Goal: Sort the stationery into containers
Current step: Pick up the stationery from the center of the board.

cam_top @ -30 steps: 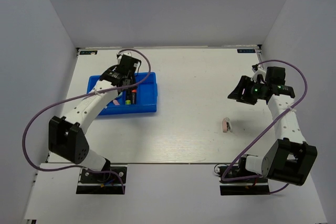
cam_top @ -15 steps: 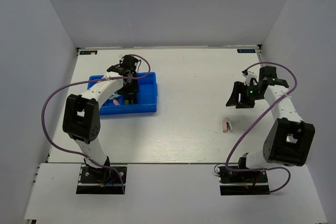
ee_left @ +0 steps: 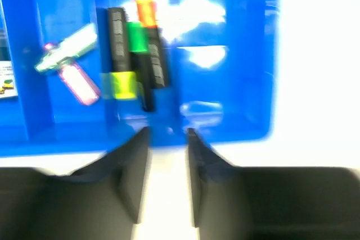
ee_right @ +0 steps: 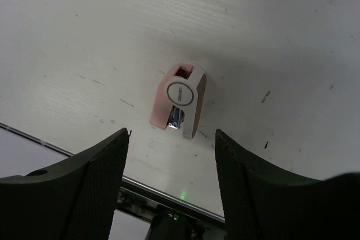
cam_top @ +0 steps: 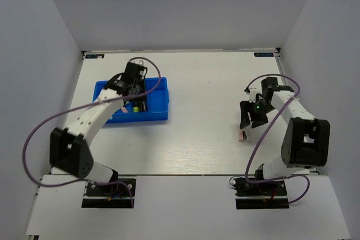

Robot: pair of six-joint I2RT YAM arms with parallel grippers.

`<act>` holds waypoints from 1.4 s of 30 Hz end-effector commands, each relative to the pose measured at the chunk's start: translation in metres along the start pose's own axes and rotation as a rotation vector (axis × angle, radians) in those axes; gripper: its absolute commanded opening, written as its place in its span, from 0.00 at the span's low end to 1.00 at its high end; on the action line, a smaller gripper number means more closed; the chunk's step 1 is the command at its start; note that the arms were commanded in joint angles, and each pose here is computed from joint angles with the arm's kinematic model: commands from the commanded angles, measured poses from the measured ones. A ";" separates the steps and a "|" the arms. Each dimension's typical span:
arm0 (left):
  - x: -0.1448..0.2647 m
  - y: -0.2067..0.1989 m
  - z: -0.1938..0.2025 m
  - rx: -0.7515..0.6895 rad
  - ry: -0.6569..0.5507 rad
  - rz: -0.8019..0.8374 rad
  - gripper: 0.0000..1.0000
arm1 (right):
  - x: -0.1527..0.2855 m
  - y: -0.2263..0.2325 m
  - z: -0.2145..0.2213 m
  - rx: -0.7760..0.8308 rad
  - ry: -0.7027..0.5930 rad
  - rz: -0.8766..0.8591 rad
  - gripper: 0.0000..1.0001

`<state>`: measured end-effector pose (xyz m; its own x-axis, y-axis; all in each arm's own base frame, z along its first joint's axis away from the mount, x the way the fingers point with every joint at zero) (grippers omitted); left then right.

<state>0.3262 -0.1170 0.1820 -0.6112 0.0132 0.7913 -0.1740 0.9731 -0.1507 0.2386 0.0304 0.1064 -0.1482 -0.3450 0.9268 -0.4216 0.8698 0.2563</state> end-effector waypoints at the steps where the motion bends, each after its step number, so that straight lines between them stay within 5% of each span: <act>1: 0.044 -0.009 0.030 -0.055 -0.029 0.133 0.47 | -0.017 0.000 0.000 0.080 0.096 0.063 0.66; 3: 0.070 -0.010 0.041 -0.069 -0.079 0.194 0.62 | -0.023 -0.001 -0.001 0.096 0.121 0.084 0.66; 9: 0.081 0.028 0.097 -0.071 -0.048 0.198 0.74 | -0.040 0.004 0.000 0.152 0.201 0.163 0.71; 14: 0.098 0.045 0.115 -0.055 -0.062 0.230 0.74 | -0.044 -0.002 0.006 0.168 0.249 0.253 0.71; 24: 0.110 0.058 0.135 -0.013 -0.067 0.277 0.74 | -0.053 -0.001 0.024 0.184 0.326 0.300 0.42; 29: 0.112 0.059 0.137 -0.004 -0.060 0.287 0.74 | -0.044 0.005 0.016 0.208 0.284 0.312 0.36; 39: 0.136 0.056 0.129 0.001 -0.070 0.335 0.74 | -0.012 0.105 -0.061 0.424 0.069 -0.066 0.34; 42: 0.142 0.056 0.127 0.001 -0.081 0.348 0.74 | -0.004 0.157 -0.116 0.542 -0.040 -0.192 0.36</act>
<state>0.1357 -0.0883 0.1953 -0.6806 0.2928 0.6716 0.0324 0.9278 -0.3717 0.2733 0.1517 0.1448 -0.1324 -0.3149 0.9399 -0.7613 0.6395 0.1070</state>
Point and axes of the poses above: each gripper's point midway between its finger pads, its own x axis back along the fingers, its own y axis along the line the jaws close on, z = x × y, the point moved 4 cm from there along x, back along the fingers, and after that the axes turned 10 degrees about x, right-handed, at the moved point
